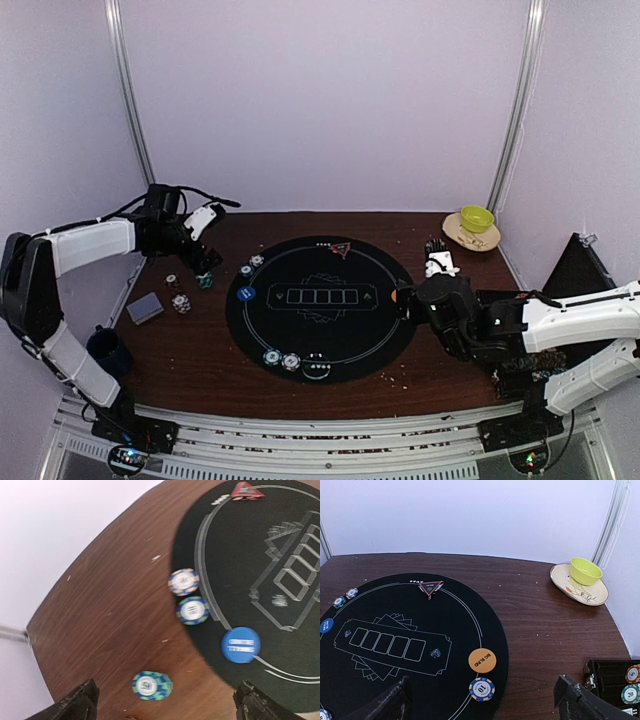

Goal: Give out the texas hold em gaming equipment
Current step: Pick up the pile of poker chips from the pile of poker chips.

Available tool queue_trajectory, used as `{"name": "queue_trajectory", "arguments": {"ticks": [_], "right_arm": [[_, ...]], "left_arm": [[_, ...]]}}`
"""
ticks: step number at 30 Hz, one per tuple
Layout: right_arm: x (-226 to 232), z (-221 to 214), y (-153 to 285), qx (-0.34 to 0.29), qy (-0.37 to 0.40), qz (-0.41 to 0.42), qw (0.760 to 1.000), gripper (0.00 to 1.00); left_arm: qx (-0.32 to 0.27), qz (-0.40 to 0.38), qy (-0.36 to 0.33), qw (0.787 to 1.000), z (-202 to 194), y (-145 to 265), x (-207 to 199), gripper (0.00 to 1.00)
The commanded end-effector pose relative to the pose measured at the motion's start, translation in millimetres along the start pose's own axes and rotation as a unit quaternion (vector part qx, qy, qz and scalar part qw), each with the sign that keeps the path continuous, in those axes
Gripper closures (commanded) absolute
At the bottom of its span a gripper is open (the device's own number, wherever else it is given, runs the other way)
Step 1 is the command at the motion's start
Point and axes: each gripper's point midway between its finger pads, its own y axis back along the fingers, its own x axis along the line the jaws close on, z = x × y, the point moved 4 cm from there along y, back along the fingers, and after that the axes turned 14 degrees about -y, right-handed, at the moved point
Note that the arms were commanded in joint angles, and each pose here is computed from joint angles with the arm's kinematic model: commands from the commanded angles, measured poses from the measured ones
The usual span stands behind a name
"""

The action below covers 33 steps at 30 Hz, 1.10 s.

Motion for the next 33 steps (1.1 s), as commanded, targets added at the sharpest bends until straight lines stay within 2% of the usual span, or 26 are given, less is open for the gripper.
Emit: {"name": "queue_trajectory", "arguments": {"ticks": [1, 9, 23, 33], "right_arm": [[2.4, 6.7, 2.5, -0.01, 0.005, -0.007, 1.0, 0.0], [2.3, 6.6, 2.6, -0.011, 0.006, -0.008, 1.0, 0.0], [2.0, 7.0, 3.3, -0.012, 0.005, -0.008, 1.0, 0.0], [2.9, 5.8, 2.4, -0.011, 0.009, -0.01, 1.0, 0.0]], "left_arm": [[0.055, -0.013, 0.096, 0.994, -36.3, -21.1, 25.4, 0.02], [0.09, -0.009, 0.154, 0.984, -72.1, -47.1, 53.1, 0.02], [0.112, -0.084, 0.165, 0.976, -96.6, -85.3, 27.8, 0.03], [0.135, -0.06, 0.146, 0.978, -103.5, -92.9, 25.8, 0.14]]}}
